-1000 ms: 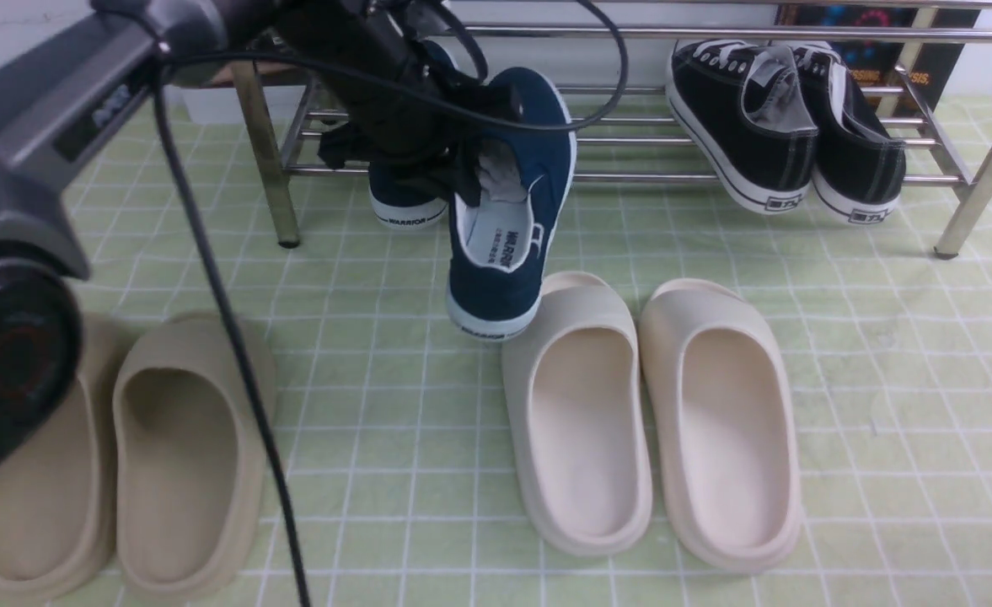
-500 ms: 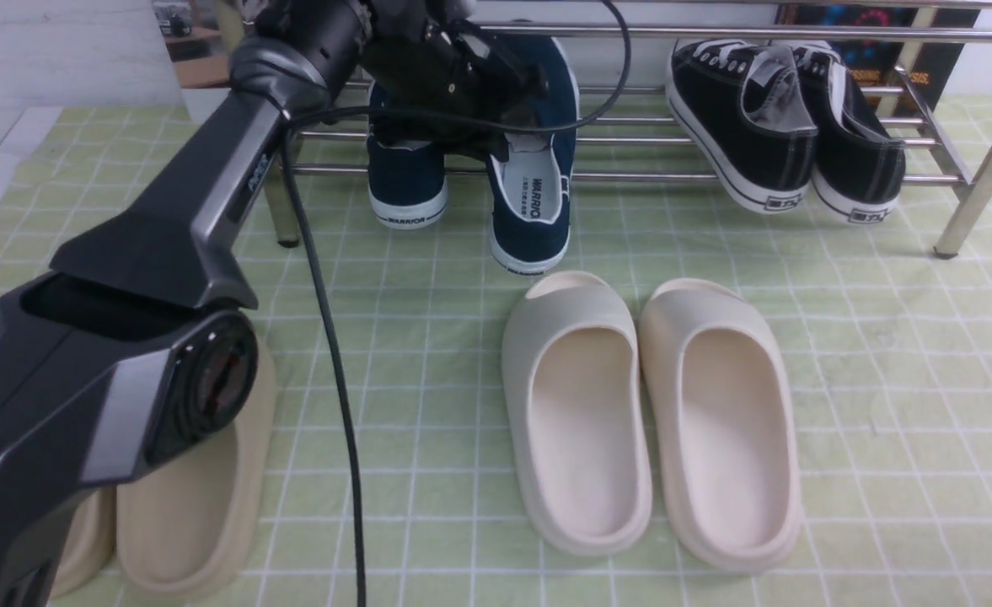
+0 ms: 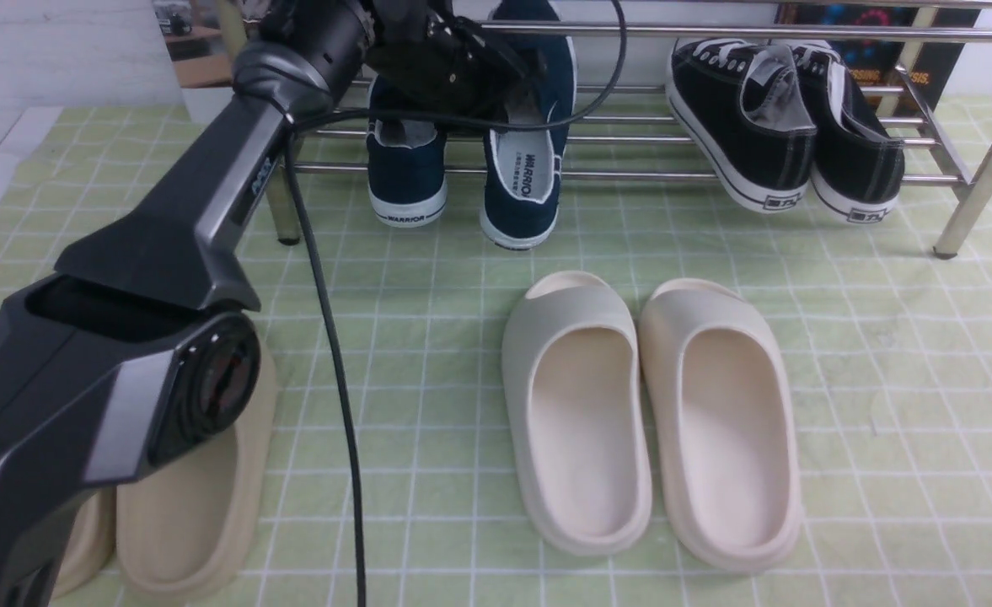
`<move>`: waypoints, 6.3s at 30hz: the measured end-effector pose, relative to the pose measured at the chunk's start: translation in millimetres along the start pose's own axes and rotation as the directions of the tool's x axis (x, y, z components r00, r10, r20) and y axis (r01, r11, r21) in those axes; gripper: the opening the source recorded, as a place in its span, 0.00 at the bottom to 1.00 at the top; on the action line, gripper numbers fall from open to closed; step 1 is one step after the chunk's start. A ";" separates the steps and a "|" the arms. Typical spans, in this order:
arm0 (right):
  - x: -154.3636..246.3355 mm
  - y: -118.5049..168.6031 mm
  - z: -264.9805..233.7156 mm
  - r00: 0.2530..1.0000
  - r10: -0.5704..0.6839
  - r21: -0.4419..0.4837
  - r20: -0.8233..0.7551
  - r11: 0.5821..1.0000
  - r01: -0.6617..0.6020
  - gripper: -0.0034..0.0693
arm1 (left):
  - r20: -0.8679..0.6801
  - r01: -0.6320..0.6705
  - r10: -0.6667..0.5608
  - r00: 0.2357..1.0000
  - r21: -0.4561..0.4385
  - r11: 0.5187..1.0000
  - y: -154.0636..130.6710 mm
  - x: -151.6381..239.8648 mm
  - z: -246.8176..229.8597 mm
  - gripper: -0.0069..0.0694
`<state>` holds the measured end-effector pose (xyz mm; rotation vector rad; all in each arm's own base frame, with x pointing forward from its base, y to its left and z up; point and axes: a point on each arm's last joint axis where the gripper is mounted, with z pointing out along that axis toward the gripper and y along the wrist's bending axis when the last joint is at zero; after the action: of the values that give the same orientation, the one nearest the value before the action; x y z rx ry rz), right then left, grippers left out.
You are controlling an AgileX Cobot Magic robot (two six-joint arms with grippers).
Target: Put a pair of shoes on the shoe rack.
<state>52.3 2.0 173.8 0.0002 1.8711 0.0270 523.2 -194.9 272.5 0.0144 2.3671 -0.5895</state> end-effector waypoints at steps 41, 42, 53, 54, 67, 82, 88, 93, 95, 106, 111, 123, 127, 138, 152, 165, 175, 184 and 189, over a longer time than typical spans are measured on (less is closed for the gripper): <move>0.0 0.0 0.0 1.000 0.000 0.000 0.000 1.000 0.000 0.38 | -0.403 -0.359 0.300 0.865 -0.078 0.930 -65.6 92.5 -11.2 0.07; 0.0 0.0 0.0 1.000 0.000 0.000 0.000 1.000 0.000 0.38 | -0.349 -0.361 0.308 0.885 -0.097 0.927 -64.3 87.6 -7.6 0.07; 0.0 0.0 0.0 1.000 0.000 0.000 0.000 1.000 0.000 0.38 | -0.166 -0.248 0.221 0.961 -0.166 0.955 -65.9 74.4 -1.1 0.07; 0.0 0.0 0.0 1.000 0.000 0.000 0.000 1.000 0.000 0.38 | -0.161 -0.245 0.219 0.962 -0.166 0.955 -66.0 74.0 -1.3 0.07; 0.0 0.0 0.0 1.000 0.000 0.000 0.000 1.000 0.000 0.38 | -0.344 -0.368 0.313 0.885 -0.108 0.923 -72.1 65.1 -68.8 0.07; 0.0 0.0 0.0 1.000 0.000 0.000 0.000 1.000 0.000 0.38 | -0.397 -0.209 0.125 0.909 -0.176 0.962 13.0 53.3 -24.1 0.07; 0.0 0.0 0.0 1.000 0.000 0.000 0.000 1.000 0.000 0.38 | -0.285 -0.151 0.085 0.955 -0.218 0.964 9.8 42.1 -28.2 0.07; 0.0 0.0 0.0 1.000 0.000 0.000 0.000 1.000 0.000 0.38 | -0.269 -0.138 0.078 0.960 -0.211 0.968 3.6 36.9 -41.6 0.07; 0.0 0.0 0.0 1.000 0.000 0.000 0.000 1.000 0.000 0.38 | -0.320 -0.162 0.095 0.943 -0.190 0.968 -1.8 36.7 -59.1 0.07; 0.0 0.0 0.0 1.000 0.000 0.000 0.000 1.000 0.000 0.38 | 0.013 -0.259 0.262 0.965 -0.110 0.960 -55.1 21.0 -302.4 0.07; 0.0 0.0 0.0 1.000 0.000 0.000 0.000 1.000 0.000 0.38 | 0.097 -0.250 0.270 0.958 -0.180 0.951 -37.2 66.2 -358.8 0.07; 0.0 0.0 0.0 1.000 0.000 0.000 0.000 1.000 0.000 0.38 | 0.456 -0.243 0.296 0.839 -0.174 0.954 52.0 247.3 -346.8 0.07; 0.0 0.0 0.0 1.000 0.000 0.000 0.000 1.000 0.000 0.38 | 0.458 -0.244 0.290 0.841 -0.157 0.957 75.1 296.2 -332.4 0.07; 0.0 0.0 0.0 1.000 -0.001 0.000 0.000 1.000 0.001 0.38 | 0.482 -0.226 0.268 0.834 -0.146 0.963 103.9 355.1 -321.8 0.07; 0.0 0.0 0.0 1.000 -0.001 0.000 0.000 1.000 0.001 0.38 | 0.580 -0.124 0.240 0.778 -0.232 0.965 125.6 384.3 -315.0 0.07; 0.0 0.0 0.0 1.000 -0.001 0.000 0.000 1.000 0.001 0.38 | 0.441 -0.140 0.241 0.864 -0.248 0.958 131.7 399.2 -303.2 0.07; 0.0 0.0 0.0 1.000 -0.001 0.000 0.000 1.000 0.001 0.38 | 0.442 -0.141 0.241 0.864 -0.247 0.959 131.5 399.1 -303.2 0.07; 0.0 0.0 0.0 1.000 -0.001 0.000 0.000 1.000 0.001 0.38 | 0.442 -0.141 0.241 0.864 -0.247 0.959 131.5 399.1 -303.2 0.07; 0.0 0.0 0.0 1.000 -0.001 0.000 0.000 1.000 0.001 0.38 | 0.442 -0.141 0.241 0.864 -0.247 0.959 131.5 399.1 -303.2 0.07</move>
<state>52.3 2.0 173.8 -0.0003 1.8711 0.0262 51.1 -8.7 167.7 0.0130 1.9099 -0.2127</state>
